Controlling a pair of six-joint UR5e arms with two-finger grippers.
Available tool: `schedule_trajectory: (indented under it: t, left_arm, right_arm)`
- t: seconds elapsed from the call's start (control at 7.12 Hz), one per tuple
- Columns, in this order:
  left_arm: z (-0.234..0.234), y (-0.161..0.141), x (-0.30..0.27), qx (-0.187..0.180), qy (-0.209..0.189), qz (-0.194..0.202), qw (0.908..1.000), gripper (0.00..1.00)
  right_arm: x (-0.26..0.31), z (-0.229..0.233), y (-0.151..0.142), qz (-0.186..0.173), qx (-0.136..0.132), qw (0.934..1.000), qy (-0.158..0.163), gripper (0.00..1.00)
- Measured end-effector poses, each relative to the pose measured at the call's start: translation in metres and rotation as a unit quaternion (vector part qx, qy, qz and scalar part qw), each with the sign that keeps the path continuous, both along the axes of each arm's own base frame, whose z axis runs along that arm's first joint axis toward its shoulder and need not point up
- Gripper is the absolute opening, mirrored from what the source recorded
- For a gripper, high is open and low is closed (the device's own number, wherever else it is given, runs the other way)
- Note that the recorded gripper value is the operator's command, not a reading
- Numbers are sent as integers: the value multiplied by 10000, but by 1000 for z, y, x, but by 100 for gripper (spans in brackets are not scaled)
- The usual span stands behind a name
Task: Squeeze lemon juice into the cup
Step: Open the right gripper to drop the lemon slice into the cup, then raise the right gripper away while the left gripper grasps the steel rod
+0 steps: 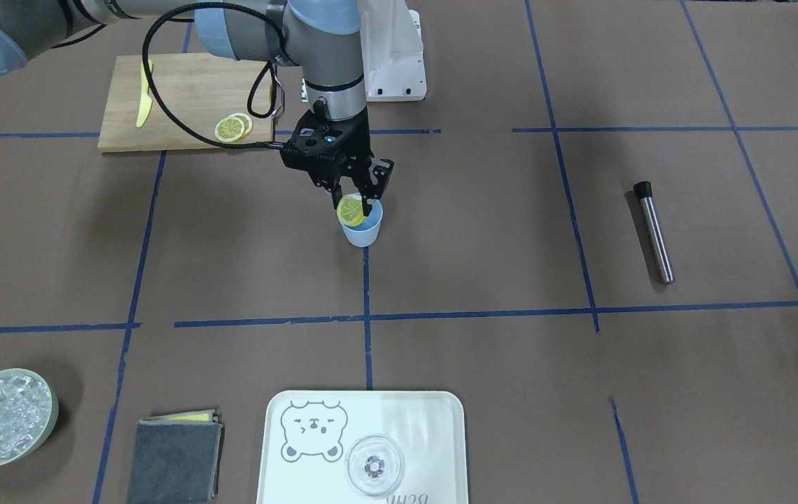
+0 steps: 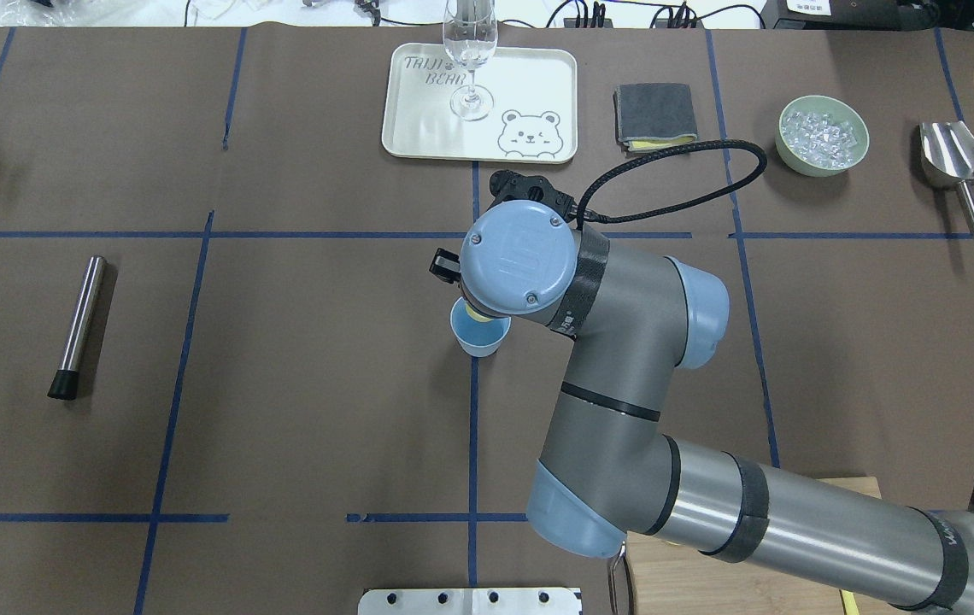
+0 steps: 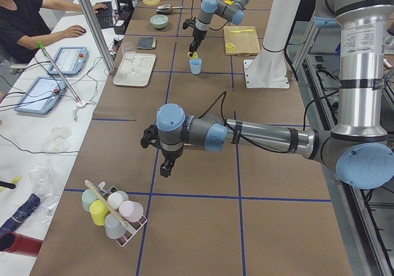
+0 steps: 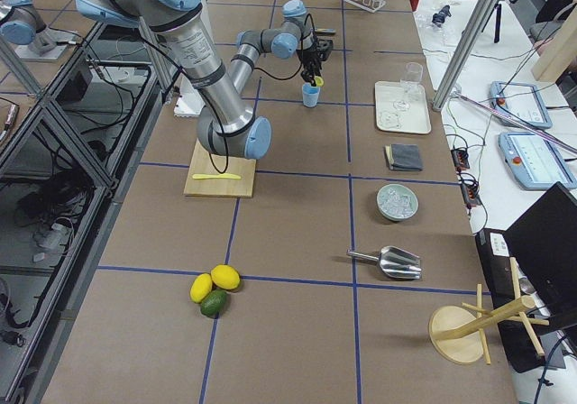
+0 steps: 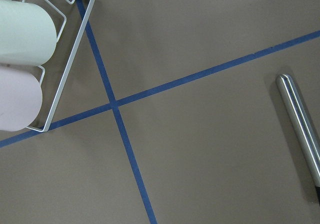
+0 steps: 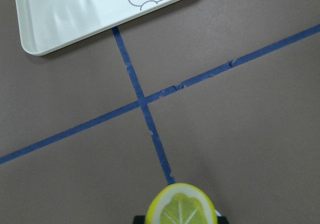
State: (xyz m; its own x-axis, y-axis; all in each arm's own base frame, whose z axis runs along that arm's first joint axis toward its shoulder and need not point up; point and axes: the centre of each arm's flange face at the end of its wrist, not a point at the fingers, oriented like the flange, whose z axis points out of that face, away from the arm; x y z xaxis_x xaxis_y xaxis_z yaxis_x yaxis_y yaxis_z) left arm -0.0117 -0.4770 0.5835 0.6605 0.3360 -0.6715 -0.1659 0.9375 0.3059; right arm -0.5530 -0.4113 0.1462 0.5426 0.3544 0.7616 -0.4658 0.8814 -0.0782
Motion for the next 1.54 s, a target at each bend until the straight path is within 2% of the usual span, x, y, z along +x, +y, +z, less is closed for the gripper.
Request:
schedule_trajectory:
  t: [0.56,0.84,1.12,1.26,1.4,1.54]
  left_arm:
    - [0,0,0,4,1,0,10000,100]
    - [0,0,0,-27,4,-22,10000,100]
    - [3,-5,15,-258,52,-201,9994,100]
    - [6,-10,41,-427,132,-351,9984,100]
    - [8,-15,74,-621,265,-524,9963,95]
    - [3,-23,117,-886,418,-670,9929,95]
  right_arm:
    - [-12,7,14,-143,-9,9999,62,80]
    - [-13,9,19,-180,-7,9998,61,100]
    - [14,15,20,-278,-29,9996,-61,100]
    - [49,31,19,-433,4,9990,-108,100]
    - [88,52,16,-614,102,9980,-70,100]
    - [123,76,14,-777,220,9967,53,100]
